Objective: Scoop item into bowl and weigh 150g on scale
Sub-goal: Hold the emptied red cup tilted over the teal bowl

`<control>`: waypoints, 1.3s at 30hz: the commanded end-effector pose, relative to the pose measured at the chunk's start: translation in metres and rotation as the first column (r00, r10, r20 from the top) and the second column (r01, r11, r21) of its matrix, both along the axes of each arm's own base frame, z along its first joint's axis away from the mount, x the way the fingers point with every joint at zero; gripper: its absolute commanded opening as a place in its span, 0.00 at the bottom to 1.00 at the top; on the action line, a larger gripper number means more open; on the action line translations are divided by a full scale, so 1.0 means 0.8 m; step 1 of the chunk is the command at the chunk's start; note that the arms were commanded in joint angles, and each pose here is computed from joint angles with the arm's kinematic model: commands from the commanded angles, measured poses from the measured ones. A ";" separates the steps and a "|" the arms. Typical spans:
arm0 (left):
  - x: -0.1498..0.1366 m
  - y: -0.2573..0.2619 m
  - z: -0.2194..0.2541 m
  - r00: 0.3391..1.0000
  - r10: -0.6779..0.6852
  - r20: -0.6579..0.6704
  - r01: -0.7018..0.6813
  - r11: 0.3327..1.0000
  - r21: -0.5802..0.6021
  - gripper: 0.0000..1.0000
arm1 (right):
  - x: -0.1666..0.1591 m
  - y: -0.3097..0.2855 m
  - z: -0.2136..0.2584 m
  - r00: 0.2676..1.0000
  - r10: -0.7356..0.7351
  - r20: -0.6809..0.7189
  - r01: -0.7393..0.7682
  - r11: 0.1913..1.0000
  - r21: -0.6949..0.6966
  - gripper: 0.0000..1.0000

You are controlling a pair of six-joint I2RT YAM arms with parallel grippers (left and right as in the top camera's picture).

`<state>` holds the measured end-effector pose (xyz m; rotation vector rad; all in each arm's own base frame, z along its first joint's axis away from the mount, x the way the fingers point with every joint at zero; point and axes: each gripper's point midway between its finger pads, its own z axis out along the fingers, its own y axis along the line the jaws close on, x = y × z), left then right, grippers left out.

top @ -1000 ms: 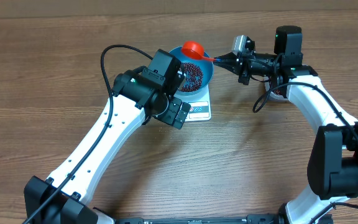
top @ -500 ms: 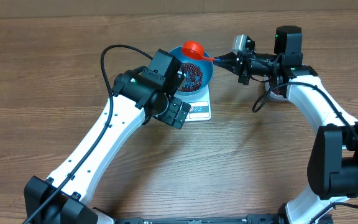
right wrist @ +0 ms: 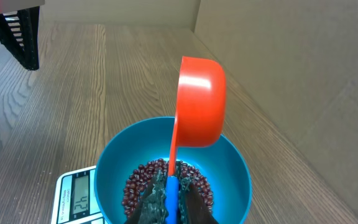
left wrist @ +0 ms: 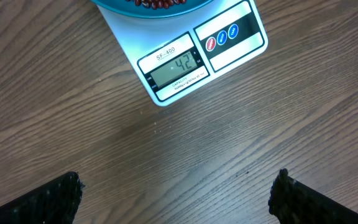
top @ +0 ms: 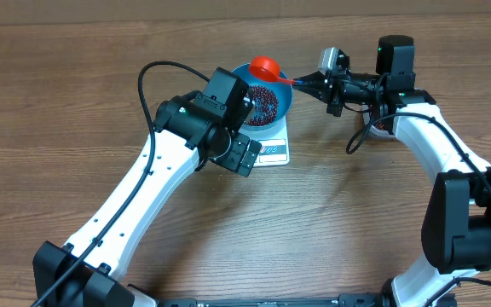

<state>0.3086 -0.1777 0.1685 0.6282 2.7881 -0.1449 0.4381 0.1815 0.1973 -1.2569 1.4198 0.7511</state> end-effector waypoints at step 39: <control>0.001 0.000 0.008 1.000 -0.015 0.019 0.015 1.000 -0.002 0.99 | 0.008 -0.002 0.007 0.999 -0.002 0.051 0.002 1.000 -0.001 0.04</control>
